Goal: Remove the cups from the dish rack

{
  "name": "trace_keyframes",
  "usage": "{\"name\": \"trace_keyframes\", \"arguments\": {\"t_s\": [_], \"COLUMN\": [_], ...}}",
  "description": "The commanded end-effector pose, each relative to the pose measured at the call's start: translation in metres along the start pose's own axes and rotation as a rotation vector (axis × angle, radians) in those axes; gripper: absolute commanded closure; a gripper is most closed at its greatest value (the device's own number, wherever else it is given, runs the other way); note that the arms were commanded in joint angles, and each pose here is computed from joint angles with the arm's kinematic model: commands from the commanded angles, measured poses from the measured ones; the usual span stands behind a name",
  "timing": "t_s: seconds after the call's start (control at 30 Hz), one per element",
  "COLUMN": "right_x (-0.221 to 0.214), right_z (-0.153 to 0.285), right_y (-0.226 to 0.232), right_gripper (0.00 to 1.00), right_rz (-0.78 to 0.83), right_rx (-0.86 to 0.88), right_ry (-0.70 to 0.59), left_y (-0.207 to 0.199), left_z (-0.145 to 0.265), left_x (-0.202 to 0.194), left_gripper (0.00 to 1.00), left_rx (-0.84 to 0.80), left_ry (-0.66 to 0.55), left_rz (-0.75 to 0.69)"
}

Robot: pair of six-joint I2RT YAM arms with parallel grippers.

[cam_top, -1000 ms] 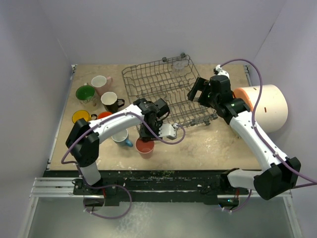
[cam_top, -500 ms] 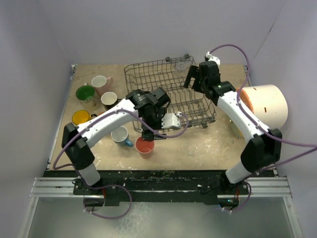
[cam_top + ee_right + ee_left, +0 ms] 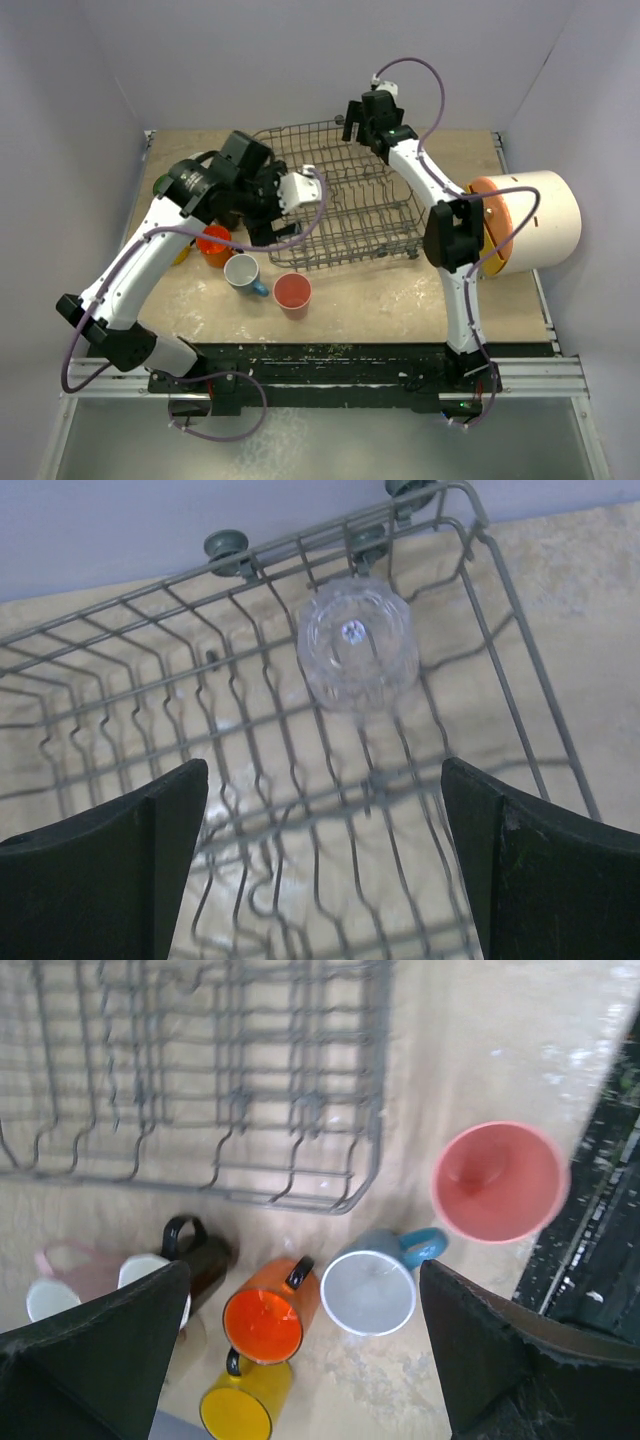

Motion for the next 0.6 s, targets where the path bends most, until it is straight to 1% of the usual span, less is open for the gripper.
{"name": "trace_keyframes", "arguments": {"t_s": [0.0,0.1,0.17,0.33,0.57], "right_x": [0.009,0.005,0.005,0.003,-0.007], "right_z": [-0.035,-0.055,-0.063,-0.081,-0.104], "right_y": [0.007,0.009,0.01,0.008,-0.001], "right_gripper": [0.0,0.0,0.0,0.0,0.0], "right_rz": [0.071,0.09,0.093,0.108,0.125], "right_rx": [0.006,0.034,0.051,0.073,0.055], "right_ry": [-0.069,-0.098,-0.133,-0.179,-0.175], "left_y": [0.03,0.042,0.041,0.033,0.026], "left_z": [0.004,0.005,0.002,-0.003,0.004], "left_x": [-0.043,-0.065,-0.073,-0.077,-0.078], "left_gripper": [0.01,0.01,0.01,0.01,0.01], "left_rx": [0.141,0.176,0.168,0.158,0.153], "left_ry": [0.038,0.034,0.041,0.036,0.042], "left_rz": [0.155,0.224,0.24,0.235,0.236]}}
Point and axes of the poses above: each gripper's point midway between its finger pads, its own z axis back along the fingers, its own y axis along the line the jaws close on, x = y × z, the point moved 10 cm from there along z, back along the fingers, and after that the axes turned 15 degrees about -z, right-handed, at the moved point
